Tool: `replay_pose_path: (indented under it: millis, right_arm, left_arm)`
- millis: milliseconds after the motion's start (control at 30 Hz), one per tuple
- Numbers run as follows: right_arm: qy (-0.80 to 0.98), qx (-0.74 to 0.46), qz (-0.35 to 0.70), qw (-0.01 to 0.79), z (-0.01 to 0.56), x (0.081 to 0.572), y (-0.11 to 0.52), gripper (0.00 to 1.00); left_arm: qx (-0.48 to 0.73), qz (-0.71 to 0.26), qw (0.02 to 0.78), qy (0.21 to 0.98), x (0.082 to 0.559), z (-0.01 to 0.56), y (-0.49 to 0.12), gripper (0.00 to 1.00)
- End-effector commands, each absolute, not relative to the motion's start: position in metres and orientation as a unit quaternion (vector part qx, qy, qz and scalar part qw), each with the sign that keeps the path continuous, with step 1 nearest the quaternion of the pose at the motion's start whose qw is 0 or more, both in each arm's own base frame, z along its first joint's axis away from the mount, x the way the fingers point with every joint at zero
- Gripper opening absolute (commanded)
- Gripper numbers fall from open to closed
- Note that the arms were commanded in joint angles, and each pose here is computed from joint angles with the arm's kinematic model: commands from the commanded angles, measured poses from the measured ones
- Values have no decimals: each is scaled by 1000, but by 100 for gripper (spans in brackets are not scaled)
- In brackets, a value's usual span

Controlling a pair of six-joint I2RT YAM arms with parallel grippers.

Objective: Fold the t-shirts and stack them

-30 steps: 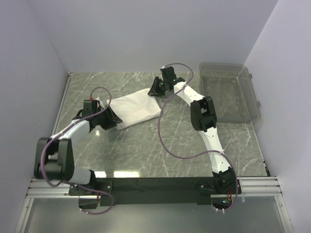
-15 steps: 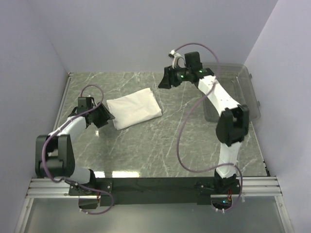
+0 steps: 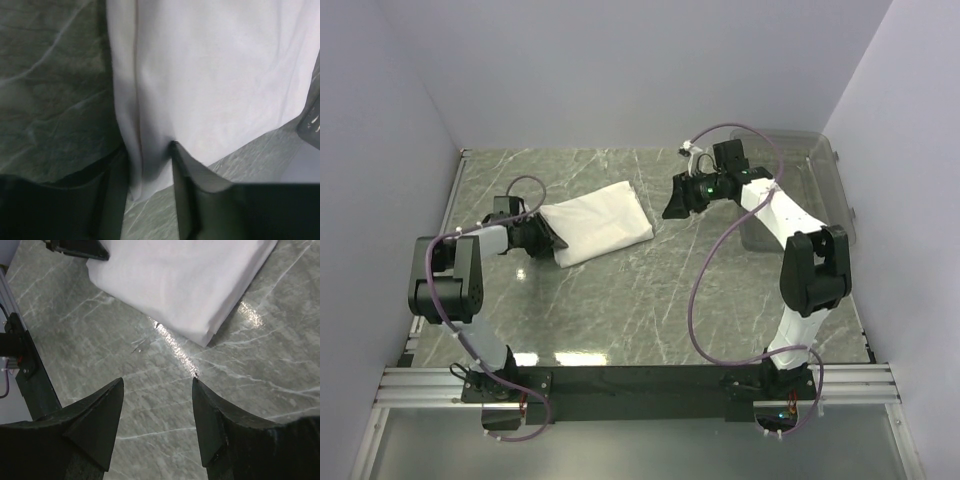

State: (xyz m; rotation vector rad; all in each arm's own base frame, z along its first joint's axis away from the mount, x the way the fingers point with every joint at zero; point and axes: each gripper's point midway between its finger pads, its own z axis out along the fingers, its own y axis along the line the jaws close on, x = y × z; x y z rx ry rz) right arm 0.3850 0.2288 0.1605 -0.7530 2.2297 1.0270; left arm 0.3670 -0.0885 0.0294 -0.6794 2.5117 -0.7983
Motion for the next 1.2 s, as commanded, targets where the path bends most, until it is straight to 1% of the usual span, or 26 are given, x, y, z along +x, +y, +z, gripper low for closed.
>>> replay_pose_path:
  millis: [0,67,100,167,200,233,267,333,367,433,533,567,600,633,667,733,767,833,867,933,967,1033,1067,1133,1167]
  right_arm:
    - [798,-305,390,345,211,387,226,64]
    - [798,-303,389,346,212,387,224,64]
    - [797,-304,391,346,213,386,224,64]
    - [799,-303,388,346,212,386,221,64]
    - [798,-302,388,349,214,385,219,64]
    - [798,-301,385,352,214,385,216,64]
    - [797,-300,384,356,216,385,214,64]
    - [799,-293,386,356,215,386,209,64]
    - [799,-290,387,357,214,386,207,64]
    - [799,-285,391,356,213,387,203,64]
    - [800,-283,394,353,211,387,200,64]
    - [799,-282,398,352,210,386,199,64]
    - [798,-282,401,350,209,385,200,64]
    - [797,-283,402,350,208,385,200,64]
    - [796,-284,405,348,208,384,201,64]
    - [796,-285,407,346,206,383,201,64]
    - [795,-286,408,346,206,383,201,64]
    - [795,-289,406,347,206,382,200,64]
    - [794,-290,405,347,206,382,200,64]
    - [796,-293,402,346,204,381,200,64]
    - [797,-294,401,344,202,381,199,64]
    - [800,-296,395,342,200,381,197,64]
    - [800,-299,393,341,200,381,197,64]
    - [806,-304,379,339,195,381,194,64]
    - [808,-304,373,340,194,381,192,64]
  left_arm:
    - [-207,-303,191,910,368,19,-101,39]
    - [-200,-304,180,914,370,16,-102,31]
    - [-178,-300,169,922,366,9,-110,18]
    - [-182,-265,165,932,366,4,-98,1]
    - [-177,-245,169,938,366,2,-88,1]
    - [-191,-223,173,940,368,2,-71,1]
    - [-206,-180,176,946,370,2,-50,0]
    - [-225,-140,189,946,376,5,-15,1]
    - [-228,-106,201,947,383,11,6,0]
    - [-242,-80,220,942,398,24,36,0]
    - [-259,-37,210,942,403,22,76,0]
    - [-257,-27,213,942,414,22,88,1]
    - [-268,-5,198,943,409,20,103,0]
    - [-269,0,213,939,425,30,113,1]
    - [-271,16,195,942,424,18,124,1]
    - [-283,51,195,938,434,27,149,2]
    - [-285,57,183,939,435,17,156,3]
    - [-296,86,196,931,447,29,177,4]
    - [-298,94,186,931,446,25,182,5]
    - [-312,125,198,921,452,39,204,9]
    - [-316,132,201,918,452,43,210,19]
    - [-321,130,221,912,457,58,217,31]
    - [-321,124,237,908,461,71,218,41]
    - [-318,108,258,906,464,86,212,49]
    - [-313,97,286,900,467,109,207,53]
